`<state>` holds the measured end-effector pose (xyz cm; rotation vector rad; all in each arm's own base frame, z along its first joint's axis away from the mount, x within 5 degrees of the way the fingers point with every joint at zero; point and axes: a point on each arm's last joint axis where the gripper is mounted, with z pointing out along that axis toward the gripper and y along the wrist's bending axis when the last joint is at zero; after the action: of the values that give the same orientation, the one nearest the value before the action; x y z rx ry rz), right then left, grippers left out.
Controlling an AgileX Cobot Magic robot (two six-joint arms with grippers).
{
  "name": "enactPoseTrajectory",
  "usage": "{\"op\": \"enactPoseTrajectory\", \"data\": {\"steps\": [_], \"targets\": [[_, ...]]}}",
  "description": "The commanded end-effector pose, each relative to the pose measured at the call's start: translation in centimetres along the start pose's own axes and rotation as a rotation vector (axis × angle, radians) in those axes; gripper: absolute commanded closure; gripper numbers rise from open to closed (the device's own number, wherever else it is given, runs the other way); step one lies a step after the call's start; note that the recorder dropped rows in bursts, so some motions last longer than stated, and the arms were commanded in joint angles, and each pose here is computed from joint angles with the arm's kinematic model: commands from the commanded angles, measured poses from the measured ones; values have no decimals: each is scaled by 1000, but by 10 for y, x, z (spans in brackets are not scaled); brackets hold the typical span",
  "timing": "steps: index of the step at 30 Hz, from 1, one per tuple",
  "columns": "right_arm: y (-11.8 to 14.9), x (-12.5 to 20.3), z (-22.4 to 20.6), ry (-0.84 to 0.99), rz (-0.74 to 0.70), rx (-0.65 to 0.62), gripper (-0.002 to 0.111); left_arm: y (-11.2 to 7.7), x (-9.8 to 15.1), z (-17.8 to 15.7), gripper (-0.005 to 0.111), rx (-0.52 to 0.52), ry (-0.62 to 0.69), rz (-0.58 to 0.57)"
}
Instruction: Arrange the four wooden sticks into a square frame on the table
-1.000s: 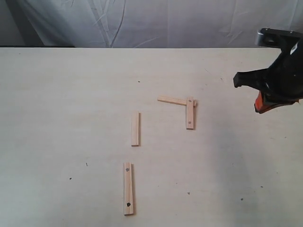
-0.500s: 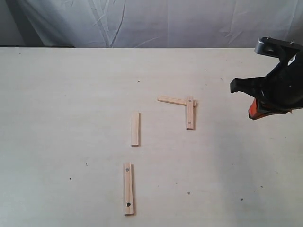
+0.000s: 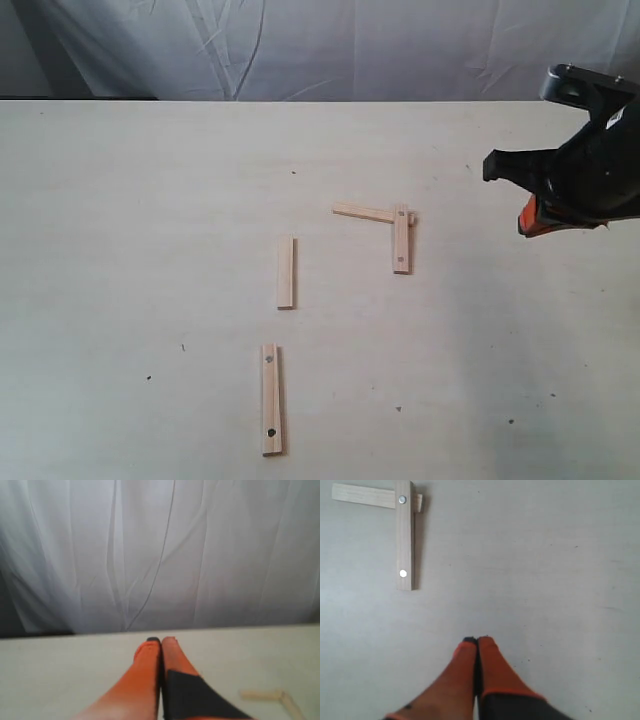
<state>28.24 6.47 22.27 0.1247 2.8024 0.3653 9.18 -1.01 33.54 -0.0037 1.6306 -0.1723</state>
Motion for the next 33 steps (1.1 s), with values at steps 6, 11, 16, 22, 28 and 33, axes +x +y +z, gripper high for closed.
{"op": "enactPoseTrajectory", "data": {"steps": [6, 11, 16, 22, 28, 33], "targets": [[1, -2, -3, -28, 22, -25, 108, 1, 2, 97, 107, -11, 517, 62], [2, -2, -3, -28, 24, -27, 108, -1, 22, 124, 107, 3, 604, -93], [2, -2, -3, -34, 36, -37, 108, -23, 61, 153, 107, 97, 891, -85], [2, -3, -3, -39, 36, -38, 108, -86, 91, 205, 107, 147, 988, 15], [4, -3, -3, -38, 52, -52, 108, -132, 122, 249, 107, 37, 1010, 106], [4, -3, -3, -44, 52, -52, 108, -139, 151, 265, 99, -7, 1100, 110]]}}
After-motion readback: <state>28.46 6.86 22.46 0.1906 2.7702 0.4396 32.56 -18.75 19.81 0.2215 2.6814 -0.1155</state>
